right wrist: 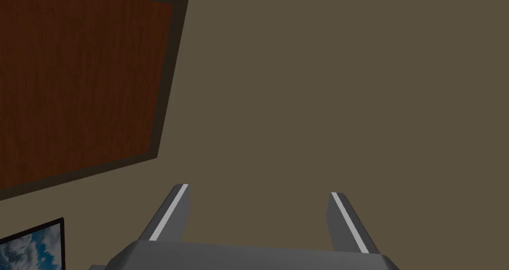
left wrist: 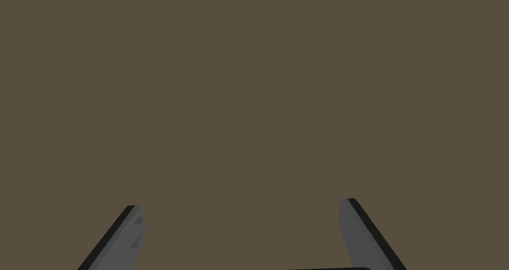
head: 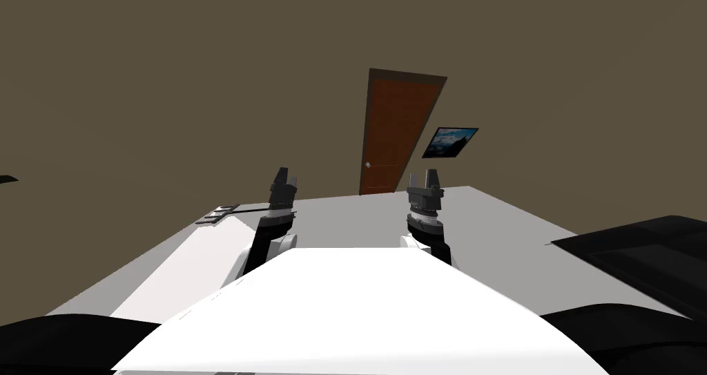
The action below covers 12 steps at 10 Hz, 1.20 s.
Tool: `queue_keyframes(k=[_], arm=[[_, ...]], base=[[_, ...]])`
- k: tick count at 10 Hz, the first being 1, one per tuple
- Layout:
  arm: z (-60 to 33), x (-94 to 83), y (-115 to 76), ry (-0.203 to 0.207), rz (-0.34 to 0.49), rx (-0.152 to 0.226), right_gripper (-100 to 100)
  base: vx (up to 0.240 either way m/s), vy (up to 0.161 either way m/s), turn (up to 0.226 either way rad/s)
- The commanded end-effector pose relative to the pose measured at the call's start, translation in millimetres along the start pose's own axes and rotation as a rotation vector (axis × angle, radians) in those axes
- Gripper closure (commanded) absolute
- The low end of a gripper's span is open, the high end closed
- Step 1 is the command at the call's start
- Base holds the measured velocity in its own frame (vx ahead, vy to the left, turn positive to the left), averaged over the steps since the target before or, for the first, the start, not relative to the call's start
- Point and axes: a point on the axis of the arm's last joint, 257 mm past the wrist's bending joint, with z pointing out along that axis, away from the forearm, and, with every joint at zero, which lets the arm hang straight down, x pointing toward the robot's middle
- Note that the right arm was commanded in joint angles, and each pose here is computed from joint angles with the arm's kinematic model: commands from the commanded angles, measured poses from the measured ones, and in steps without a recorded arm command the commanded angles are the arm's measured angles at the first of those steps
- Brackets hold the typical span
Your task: Pull the door open
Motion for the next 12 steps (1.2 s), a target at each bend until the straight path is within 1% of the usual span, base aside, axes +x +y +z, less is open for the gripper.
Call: queue_keyframes(k=[1, 4, 6, 10, 11, 12], arm=[[-2.8, 2.5, -7.9, 0.015, -0.028, 0.008, -100], [-8.8, 6.9, -23.8, 0.046, -0.084, 0.023, -100], [-13.0, 9.5, -34.2, 0.065, -0.120, 0.033, -100], [-23.9, 14.6, -59.8, 0.114, -0.209, 0.055, -100], [-28.5, 16.2, -70.0, 0.133, -0.244, 0.063, -100], [-30.9, 17.0, -75.1, 0.143, -0.262, 0.067, -100]], base=[[0.104, -0.071, 0.000], [0.189, 0.036, -0.037], [0.174, 0.004, -0.026], [0.132, 0.018, -0.031], [0.151, 0.015, -0.040], [0.146, 0.014, -0.039]])
